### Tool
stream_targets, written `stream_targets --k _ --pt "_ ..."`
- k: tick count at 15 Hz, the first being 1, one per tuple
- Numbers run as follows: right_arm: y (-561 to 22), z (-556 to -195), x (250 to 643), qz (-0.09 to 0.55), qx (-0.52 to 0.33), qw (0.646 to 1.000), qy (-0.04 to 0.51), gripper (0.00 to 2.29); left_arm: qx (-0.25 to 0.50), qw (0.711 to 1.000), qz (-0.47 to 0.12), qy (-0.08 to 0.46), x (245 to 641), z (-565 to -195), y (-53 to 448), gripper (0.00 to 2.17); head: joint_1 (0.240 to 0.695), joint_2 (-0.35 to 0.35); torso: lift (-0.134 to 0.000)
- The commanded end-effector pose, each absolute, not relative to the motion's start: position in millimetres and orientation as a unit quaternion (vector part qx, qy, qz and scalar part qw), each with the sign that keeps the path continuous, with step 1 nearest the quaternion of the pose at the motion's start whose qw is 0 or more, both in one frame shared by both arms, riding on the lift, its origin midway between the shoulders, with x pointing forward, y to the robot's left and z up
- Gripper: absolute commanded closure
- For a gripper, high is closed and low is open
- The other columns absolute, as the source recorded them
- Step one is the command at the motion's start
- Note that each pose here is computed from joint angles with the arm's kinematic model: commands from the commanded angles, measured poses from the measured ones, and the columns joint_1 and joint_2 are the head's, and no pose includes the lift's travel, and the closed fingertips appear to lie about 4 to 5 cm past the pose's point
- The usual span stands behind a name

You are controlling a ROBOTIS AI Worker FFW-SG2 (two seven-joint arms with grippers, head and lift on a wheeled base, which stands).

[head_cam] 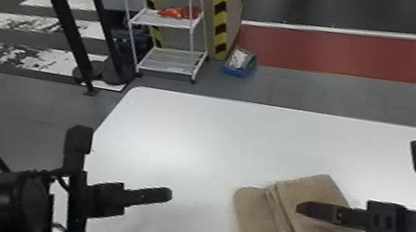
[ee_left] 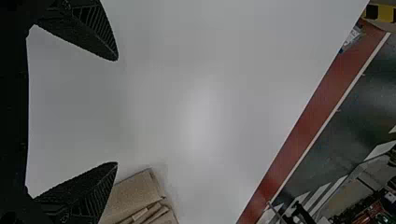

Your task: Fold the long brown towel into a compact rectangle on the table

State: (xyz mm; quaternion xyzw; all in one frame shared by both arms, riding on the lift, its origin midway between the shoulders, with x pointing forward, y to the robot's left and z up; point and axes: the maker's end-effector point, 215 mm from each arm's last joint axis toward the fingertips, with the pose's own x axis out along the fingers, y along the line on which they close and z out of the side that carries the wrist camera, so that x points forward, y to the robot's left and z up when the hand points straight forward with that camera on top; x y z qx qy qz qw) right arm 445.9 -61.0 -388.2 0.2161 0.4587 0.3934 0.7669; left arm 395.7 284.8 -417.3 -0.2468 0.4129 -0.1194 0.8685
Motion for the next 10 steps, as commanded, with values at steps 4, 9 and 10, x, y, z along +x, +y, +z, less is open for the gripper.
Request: stream_targets --k 4,9,10 --pt "-66.6 -366.1 442.8 0.411 0.246 0.766 0.429 0.40 -0.246 0.869 -0.121 0.413 396.8 -416.3 284.0 0.09 0.695 0.299 -0.125" --pt "-85.6 -370.2 438.2 0.398 0.251 0.771 0.428 2.14 -0.247 0.873 -0.127 0.402 410.1 -406.6 285.0 0.08 0.695 0.273 -0.125" --pt "-95.0 -369.3 437.1 0.394 0.243 0.776 0.428 2.15 -0.247 0.875 -0.136 0.394 418.7 -400.9 282.1 0.09 0.695 0.271 -0.125"
